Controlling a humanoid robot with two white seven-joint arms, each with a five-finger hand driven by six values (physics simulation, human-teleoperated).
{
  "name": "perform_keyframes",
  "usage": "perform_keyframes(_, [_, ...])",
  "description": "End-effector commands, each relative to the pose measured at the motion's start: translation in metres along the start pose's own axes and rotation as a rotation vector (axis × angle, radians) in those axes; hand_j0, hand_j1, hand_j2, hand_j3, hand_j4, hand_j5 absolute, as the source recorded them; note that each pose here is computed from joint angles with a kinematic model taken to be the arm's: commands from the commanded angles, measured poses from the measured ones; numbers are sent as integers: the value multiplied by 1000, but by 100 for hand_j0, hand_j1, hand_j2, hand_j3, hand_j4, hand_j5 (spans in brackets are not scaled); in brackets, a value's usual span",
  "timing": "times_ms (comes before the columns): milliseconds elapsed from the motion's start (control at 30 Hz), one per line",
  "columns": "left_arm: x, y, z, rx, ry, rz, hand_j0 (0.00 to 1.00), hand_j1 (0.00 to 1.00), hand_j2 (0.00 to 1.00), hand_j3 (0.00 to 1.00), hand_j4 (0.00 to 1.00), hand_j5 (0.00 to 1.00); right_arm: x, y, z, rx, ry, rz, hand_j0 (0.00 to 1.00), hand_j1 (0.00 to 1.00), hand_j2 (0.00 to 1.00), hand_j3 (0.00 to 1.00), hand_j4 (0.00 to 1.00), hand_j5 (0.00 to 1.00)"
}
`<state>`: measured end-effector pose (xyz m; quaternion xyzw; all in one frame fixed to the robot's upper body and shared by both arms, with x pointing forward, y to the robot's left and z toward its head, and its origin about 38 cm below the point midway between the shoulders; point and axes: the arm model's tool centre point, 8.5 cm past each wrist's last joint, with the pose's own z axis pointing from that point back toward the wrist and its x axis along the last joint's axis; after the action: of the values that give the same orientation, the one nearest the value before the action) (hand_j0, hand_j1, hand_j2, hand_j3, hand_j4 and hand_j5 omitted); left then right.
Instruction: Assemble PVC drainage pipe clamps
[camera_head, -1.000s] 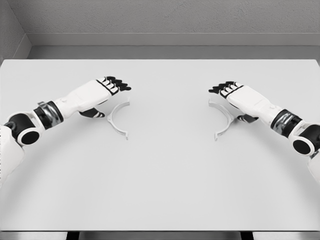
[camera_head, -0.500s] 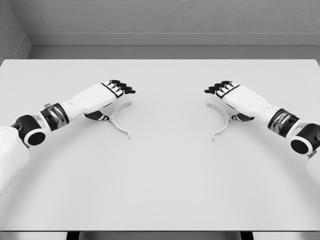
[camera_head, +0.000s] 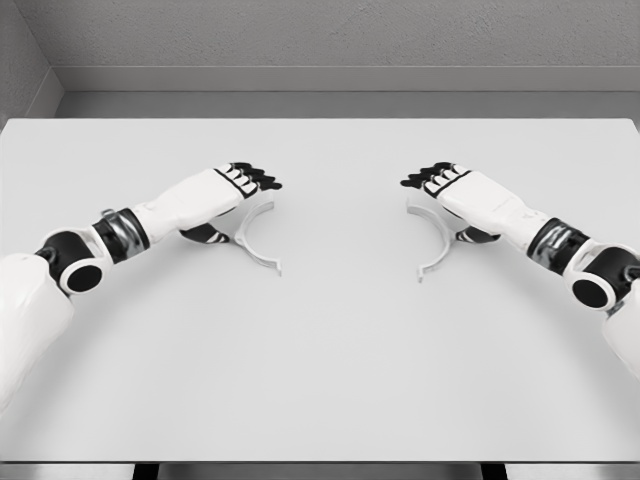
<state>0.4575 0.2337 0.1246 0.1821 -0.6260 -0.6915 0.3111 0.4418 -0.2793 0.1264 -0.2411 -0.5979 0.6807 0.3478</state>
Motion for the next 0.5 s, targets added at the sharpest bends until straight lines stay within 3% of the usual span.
perform_keyframes(0, [2, -1, -1, -2, -5, 8, 100, 100, 100, 100, 100, 100, 3, -1, -1, -1, -7, -3, 100, 100, 100, 100, 100, 100])
perform_keyframes(467, [15, 0, -13, 13, -39, 10, 100, 100, 100, 100, 100, 100, 22, -2, -16, -12, -53, -10, 100, 100, 100, 100, 100, 100])
